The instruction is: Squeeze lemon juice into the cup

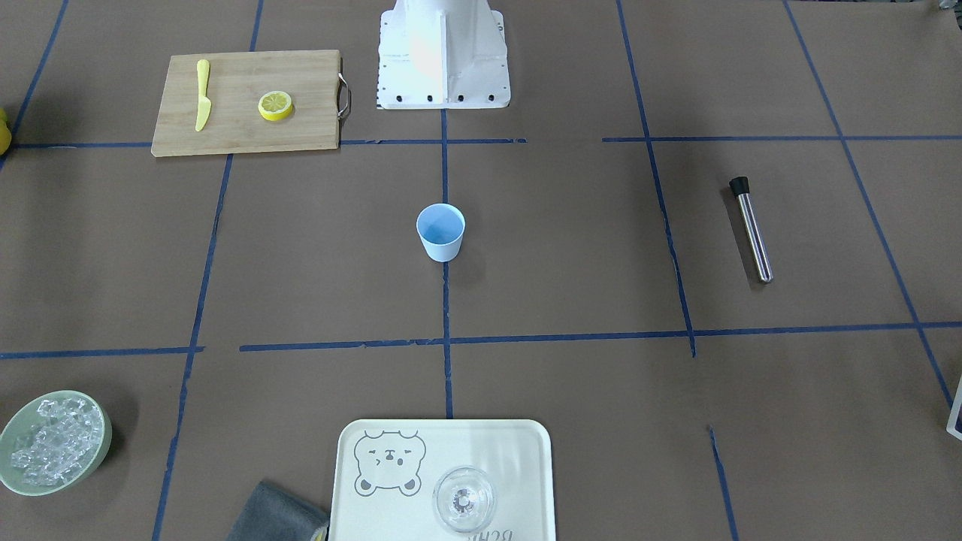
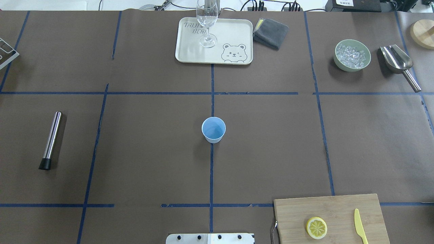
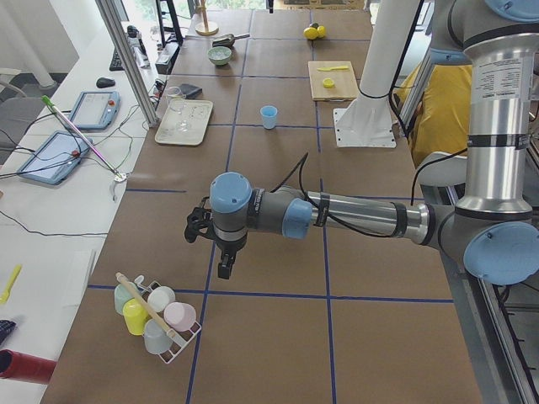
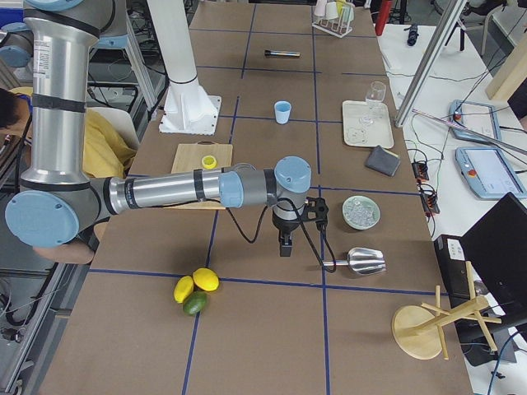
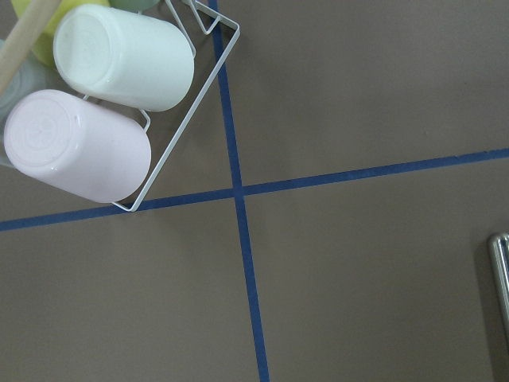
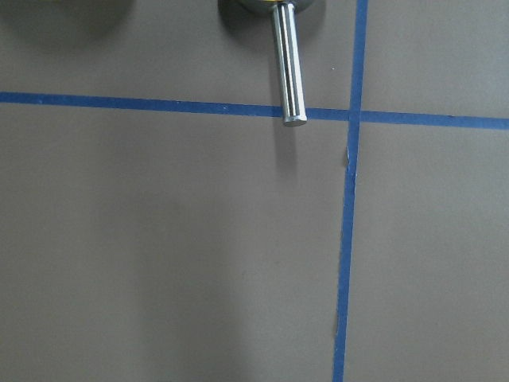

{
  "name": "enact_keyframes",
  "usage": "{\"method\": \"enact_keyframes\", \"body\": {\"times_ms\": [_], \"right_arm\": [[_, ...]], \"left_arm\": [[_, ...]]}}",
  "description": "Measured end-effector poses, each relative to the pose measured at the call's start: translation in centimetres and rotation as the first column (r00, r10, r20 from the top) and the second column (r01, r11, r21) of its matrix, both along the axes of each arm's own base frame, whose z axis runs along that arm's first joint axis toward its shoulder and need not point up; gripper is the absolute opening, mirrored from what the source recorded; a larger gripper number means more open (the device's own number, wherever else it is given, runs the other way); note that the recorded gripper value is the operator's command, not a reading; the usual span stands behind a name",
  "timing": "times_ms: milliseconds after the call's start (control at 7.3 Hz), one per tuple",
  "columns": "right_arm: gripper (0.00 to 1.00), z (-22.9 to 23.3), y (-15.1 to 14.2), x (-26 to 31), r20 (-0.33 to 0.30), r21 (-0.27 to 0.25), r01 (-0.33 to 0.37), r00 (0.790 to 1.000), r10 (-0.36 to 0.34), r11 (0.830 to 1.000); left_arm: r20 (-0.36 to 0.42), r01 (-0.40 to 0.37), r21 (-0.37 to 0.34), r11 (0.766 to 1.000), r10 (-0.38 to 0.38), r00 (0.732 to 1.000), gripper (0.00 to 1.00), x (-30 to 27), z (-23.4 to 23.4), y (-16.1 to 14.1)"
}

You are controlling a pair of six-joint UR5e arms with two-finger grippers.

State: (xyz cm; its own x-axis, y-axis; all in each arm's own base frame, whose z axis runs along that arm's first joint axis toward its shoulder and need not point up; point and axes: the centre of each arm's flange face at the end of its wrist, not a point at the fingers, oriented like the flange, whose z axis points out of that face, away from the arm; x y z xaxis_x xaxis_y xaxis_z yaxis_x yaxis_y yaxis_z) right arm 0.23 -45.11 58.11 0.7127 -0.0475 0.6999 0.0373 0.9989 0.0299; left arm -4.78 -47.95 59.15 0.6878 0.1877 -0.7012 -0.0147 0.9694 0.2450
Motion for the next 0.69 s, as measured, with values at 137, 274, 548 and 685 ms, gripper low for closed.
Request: {"method": "enact_keyframes", "body": {"times_ms": [137, 274, 548, 685], "right_arm": [[1.00, -0.4, -0.1, -1.0, 0.017, 0.024, 0.020, 1.000, -0.020, 1.000], [1.00, -1.2, -0.1, -3.1, 0.036, 0.074, 0.045, 0.998, -0.048, 0.996], [1.00, -3.4, 0.5, -7.3, 0.081, 0.106, 0.031, 0.996, -0.039, 0.994], [1.00, -5.1, 1.5, -9.6, 0.102, 0.098, 0.018, 0.994, -0.028, 0.995]], "left_arm": [[-0.002, 0.000, 0.020, 1.000, 0.000, 1.000, 1.00, 0.0, 0.0, 0.0], [-0.004, 0.000, 0.029, 1.000, 0.000, 1.000, 1.00, 0.1, -0.1, 0.1], [-0.006, -0.003, 0.034, 0.999, 0.003, 1.000, 1.00, 0.2, -0.2, 0.1], [-0.015, -0.007, 0.038, 0.999, 0.008, 1.000, 1.00, 0.4, -0.4, 0.1]]}}
